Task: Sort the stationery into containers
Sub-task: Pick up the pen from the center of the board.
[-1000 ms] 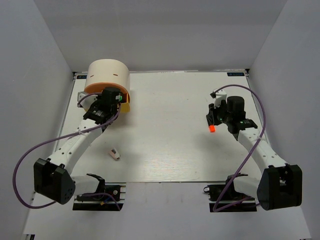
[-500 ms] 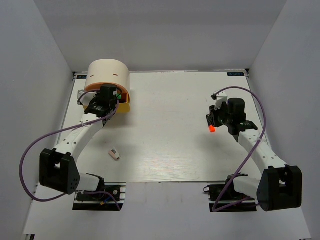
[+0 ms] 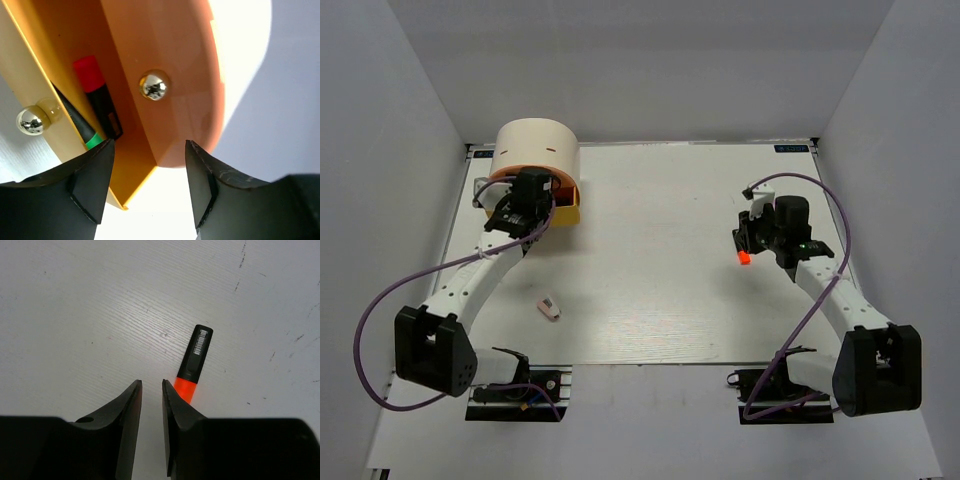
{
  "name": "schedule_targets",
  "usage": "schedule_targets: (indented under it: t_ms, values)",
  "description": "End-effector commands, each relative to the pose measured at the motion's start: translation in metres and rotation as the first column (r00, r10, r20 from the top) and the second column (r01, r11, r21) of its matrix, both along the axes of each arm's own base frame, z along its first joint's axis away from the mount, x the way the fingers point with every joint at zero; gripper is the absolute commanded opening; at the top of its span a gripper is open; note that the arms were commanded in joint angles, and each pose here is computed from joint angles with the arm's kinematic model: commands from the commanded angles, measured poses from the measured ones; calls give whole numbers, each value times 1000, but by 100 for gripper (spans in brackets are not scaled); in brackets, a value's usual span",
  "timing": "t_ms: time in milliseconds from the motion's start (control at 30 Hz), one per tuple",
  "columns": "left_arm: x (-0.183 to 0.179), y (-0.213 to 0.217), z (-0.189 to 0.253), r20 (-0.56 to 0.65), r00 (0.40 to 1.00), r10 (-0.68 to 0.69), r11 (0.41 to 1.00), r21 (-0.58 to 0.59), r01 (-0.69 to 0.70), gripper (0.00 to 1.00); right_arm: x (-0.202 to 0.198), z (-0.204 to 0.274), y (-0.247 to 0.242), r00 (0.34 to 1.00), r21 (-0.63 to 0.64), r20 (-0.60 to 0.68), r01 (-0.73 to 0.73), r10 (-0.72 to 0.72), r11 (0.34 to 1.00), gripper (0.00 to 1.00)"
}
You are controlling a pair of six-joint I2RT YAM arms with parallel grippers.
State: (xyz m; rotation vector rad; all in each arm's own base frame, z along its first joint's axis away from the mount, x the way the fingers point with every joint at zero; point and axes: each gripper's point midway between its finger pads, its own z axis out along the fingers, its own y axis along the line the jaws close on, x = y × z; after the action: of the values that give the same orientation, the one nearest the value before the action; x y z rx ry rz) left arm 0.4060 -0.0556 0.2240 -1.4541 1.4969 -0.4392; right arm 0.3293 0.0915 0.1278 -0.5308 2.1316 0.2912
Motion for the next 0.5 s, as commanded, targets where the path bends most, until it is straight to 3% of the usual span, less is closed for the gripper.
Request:
schedule_targets:
  t_ms: [0,67,167,200,300,333,400,433,467]
  values:
    - [-6,1,34,72,997,-24,1000,-2,24,68,9,12,2,999,6,45,-16,16,1000,30]
    - [-4,-5,60,104,990,-97,995,44,93,67,10,9,2,999,7,30,-9,9,1000,30]
    - [-9,-14,75,23,977,-211,969,140,206,47,11,-2,1,999,-1,-45,4,-4,1000,30]
    - [-13,-22,78,-2,964,-267,951,159,264,32,16,-1,0,998,-5,-55,11,-11,1000,30]
    - [-25,-34,71,-105,907,-407,879,227,420,18,21,-21,-1,985,-22,-167,40,-43,999,40]
    - [-32,-36,63,-141,889,-437,856,238,459,18,24,-20,-3,980,-31,-191,52,-57,998,53]
    - [-51,-39,51,-175,839,-516,794,270,545,26,27,-33,-1,961,-39,-270,55,-64,998,62]
    - [-59,-40,47,-181,824,-537,775,279,567,45,28,-34,-1,954,-45,-293,57,-68,997,69]
    - [-70,-39,26,-216,806,-551,759,272,592,56,31,-34,-1,952,-45,-299,60,-70,997,70]
